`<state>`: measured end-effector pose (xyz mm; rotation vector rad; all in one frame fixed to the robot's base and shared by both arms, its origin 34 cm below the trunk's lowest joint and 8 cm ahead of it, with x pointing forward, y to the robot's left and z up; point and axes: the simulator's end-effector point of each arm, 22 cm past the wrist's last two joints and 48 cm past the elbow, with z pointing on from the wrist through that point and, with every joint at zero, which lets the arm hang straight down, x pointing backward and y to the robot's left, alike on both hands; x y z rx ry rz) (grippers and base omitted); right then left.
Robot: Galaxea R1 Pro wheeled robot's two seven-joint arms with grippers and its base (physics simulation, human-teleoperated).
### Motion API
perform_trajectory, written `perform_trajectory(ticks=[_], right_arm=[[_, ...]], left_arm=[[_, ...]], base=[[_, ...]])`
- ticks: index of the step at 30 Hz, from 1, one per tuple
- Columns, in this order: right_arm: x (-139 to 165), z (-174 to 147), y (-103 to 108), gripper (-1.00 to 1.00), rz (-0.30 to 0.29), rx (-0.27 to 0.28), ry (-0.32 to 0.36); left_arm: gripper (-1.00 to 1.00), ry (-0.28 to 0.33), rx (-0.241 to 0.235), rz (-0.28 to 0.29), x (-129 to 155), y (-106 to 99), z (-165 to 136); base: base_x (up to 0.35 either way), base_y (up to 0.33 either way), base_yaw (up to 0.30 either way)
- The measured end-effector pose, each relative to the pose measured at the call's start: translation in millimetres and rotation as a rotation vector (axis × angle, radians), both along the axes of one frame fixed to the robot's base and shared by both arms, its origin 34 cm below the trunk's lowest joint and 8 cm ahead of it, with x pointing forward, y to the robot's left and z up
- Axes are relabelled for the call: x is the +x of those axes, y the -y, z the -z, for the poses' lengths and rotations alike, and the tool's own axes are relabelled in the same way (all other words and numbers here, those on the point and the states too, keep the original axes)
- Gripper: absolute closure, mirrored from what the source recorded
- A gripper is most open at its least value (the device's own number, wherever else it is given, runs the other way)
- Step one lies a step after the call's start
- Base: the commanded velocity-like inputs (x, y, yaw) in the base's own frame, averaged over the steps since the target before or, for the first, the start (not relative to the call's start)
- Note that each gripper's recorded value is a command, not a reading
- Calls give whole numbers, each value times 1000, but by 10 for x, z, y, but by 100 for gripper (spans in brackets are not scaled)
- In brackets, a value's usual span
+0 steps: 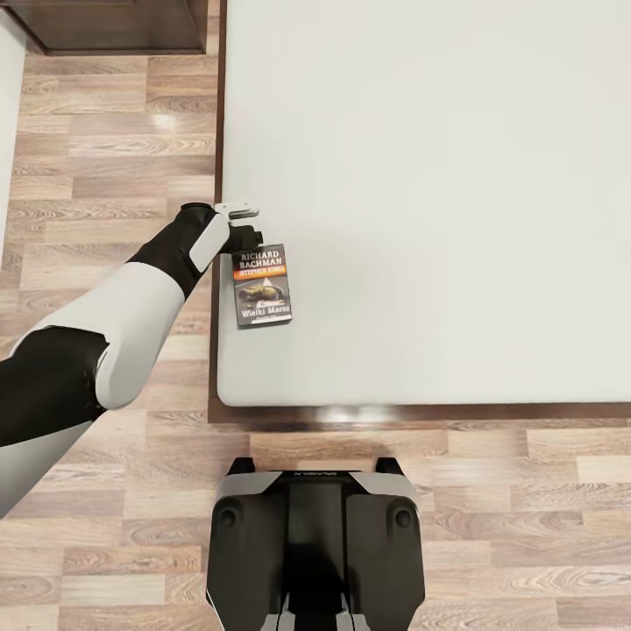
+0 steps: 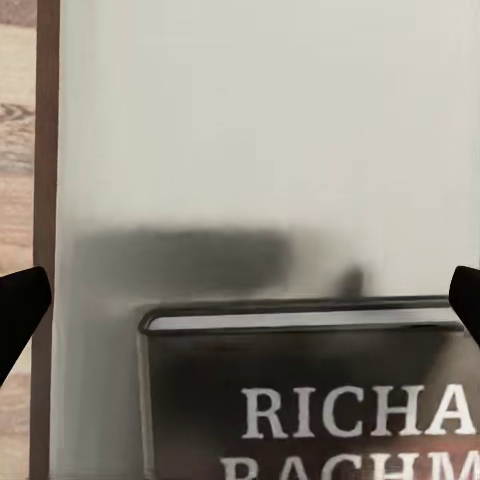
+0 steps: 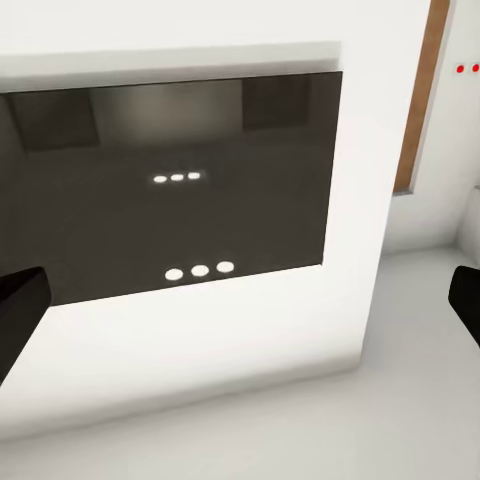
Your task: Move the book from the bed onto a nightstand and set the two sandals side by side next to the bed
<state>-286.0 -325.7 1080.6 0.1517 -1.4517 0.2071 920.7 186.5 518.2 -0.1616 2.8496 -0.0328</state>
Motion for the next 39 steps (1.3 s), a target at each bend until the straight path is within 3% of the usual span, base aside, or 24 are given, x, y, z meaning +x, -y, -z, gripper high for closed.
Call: perform_trajectory(ticks=[39], right_arm=[[-2, 1, -3, -100, 1, 1, 0]], left_arm=[[-100, 19, -2, -2, 41, -1, -15]], base=[[-26, 0, 0]])
